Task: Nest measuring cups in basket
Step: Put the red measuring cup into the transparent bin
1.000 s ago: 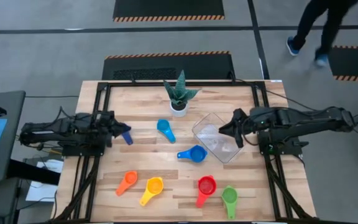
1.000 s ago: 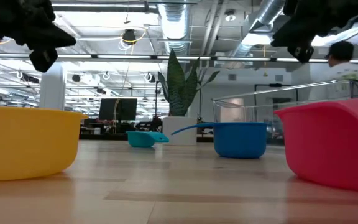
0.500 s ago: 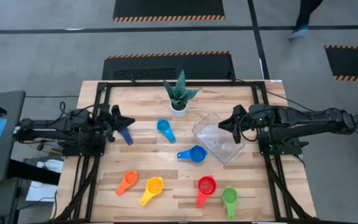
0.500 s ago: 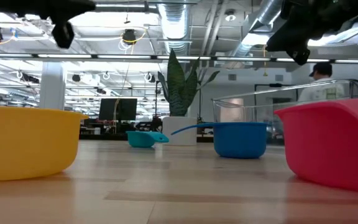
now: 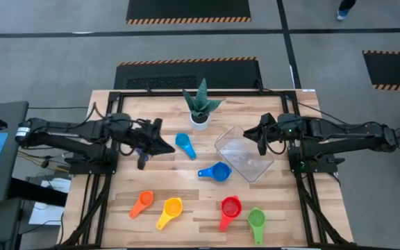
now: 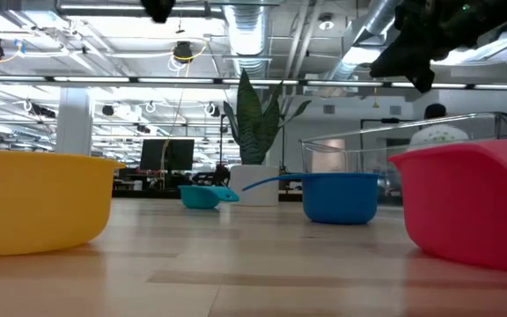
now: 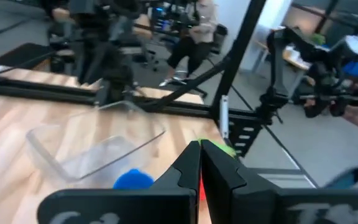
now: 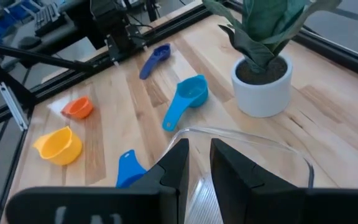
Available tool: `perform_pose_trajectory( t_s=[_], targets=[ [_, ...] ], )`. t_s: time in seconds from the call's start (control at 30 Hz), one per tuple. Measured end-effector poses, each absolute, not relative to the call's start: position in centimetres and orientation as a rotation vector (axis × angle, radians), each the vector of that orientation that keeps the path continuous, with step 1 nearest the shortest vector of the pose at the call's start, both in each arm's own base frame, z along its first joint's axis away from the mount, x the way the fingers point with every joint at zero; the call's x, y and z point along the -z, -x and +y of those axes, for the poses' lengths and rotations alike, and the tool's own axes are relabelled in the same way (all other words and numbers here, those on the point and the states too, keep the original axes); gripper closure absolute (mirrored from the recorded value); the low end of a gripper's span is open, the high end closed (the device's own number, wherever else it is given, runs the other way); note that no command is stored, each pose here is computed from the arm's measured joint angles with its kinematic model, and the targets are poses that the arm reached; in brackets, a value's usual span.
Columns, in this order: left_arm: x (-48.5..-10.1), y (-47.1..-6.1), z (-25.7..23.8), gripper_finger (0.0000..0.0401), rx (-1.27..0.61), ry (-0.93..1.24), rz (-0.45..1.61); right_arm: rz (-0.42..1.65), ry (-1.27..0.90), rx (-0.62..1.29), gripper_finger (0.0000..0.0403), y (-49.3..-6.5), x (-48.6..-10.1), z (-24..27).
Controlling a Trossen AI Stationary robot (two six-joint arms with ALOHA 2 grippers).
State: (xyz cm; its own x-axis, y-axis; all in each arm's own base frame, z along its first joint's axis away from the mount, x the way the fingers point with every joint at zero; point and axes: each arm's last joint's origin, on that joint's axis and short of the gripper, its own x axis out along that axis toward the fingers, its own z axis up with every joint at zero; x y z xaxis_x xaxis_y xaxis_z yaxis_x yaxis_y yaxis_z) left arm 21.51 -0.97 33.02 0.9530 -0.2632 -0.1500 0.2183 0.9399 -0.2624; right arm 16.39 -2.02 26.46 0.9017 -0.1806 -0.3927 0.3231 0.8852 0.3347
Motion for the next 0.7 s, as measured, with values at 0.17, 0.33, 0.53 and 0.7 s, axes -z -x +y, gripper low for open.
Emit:
perform_pose_trajectory(
  t_s=[0.17, 0.33, 0.53, 0.7],
  targets=[
    [-33.8, -24.6, -2.0, 0.0401, 0.288, 0.273, 0.323, 0.365, -0.407, 0.269, 0.031, -16.4, -26.4, -2.0],
    [-32.8, -28.3, -3.7, 0.0401, 0.254, 0.354, 0.45, 0.365, -0.406, 0.267, 0.031, -16.4, -26.4, -2.0],
    [-31.8, -33.0, -5.8, 0.0401, 0.223, 0.326, 0.487, 0.371, -0.361, 0.256, 0.031, -16.4, -26.4, -2.0],
    [-31.3, -36.5, -7.4, 0.0401, 0.267, 0.3, 0.506, 0.373, -0.357, 0.25, 0.031, -16.4, -26.4, -2.0]
  ],
)
